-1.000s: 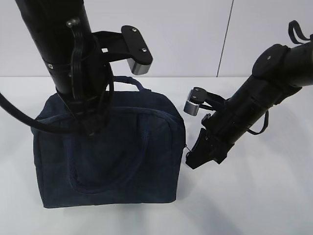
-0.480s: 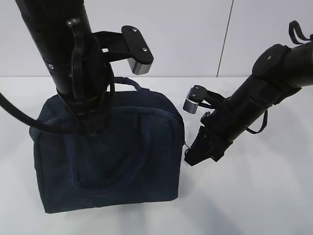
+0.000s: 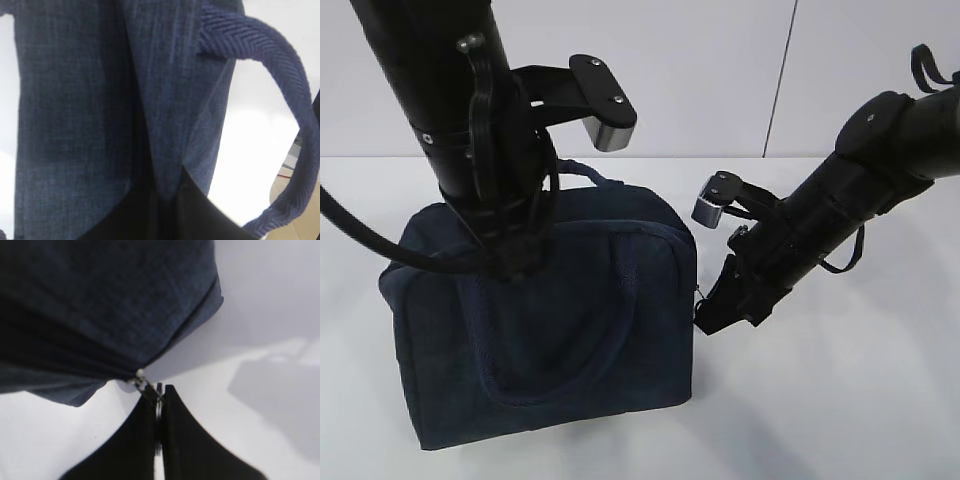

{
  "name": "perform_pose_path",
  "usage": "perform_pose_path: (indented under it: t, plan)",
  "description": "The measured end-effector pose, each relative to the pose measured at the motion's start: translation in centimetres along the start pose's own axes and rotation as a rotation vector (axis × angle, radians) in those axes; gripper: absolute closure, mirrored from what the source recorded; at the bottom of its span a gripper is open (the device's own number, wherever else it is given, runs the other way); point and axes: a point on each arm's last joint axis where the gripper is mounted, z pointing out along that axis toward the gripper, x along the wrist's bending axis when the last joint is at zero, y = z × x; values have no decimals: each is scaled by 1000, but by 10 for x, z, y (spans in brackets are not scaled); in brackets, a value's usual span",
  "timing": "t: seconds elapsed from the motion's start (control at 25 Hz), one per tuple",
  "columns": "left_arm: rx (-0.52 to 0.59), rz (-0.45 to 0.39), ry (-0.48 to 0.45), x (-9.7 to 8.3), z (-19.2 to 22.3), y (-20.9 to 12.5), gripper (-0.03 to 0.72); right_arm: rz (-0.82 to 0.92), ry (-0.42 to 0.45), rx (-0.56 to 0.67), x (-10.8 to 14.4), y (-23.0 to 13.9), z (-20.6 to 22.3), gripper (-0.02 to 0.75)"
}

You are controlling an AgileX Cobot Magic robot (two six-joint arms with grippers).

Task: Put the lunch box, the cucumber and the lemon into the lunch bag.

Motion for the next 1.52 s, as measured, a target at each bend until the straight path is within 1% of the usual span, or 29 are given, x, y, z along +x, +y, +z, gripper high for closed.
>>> perform_pose_path:
  t: [0.12,0.2,0.32,0.48,0.56,0.72,0.88,1.0,1.08,1.2,1.28,1.36,1.52]
  plan:
    - [-1,-2,-1,0,0,0,687,17,0,0,0,0,0,743]
    - [0,-4,-2,0,0,0,687,23,-4,6,-1,-1,0,718]
    - [0,-6,-2,0,0,0,683,37,-8,12,-1,-1,1,640]
    - [0,-10,-2,0,0,0,678,75,-19,24,-2,-3,1,495]
    - [-3,-15,-8,-1,0,0,675,104,-21,32,-2,-3,1,441]
    - [-7,-17,-16,-1,0,1,664,152,-31,65,-3,-6,1,409]
    - [-12,-31,-21,-2,-1,1,634,193,-73,158,-4,-14,-3,402]
    - [-17,-43,-27,-2,-1,2,573,210,-105,216,-6,-15,-9,402]
    - [-22,-51,-38,-3,-1,2,512,233,-125,250,-9,-13,-14,402]
    - [-27,-75,-50,-4,-1,3,399,273,-154,283,-12,-6,-25,402]
    - [-27,-94,-52,-4,-1,3,342,301,-163,301,-13,1,-33,403]
    - [-28,-120,-54,-5,-1,3,300,372,-169,319,-13,8,-42,403]
    - [-40,-168,-50,-5,-6,2,223,506,-242,291,-18,25,-61,403]
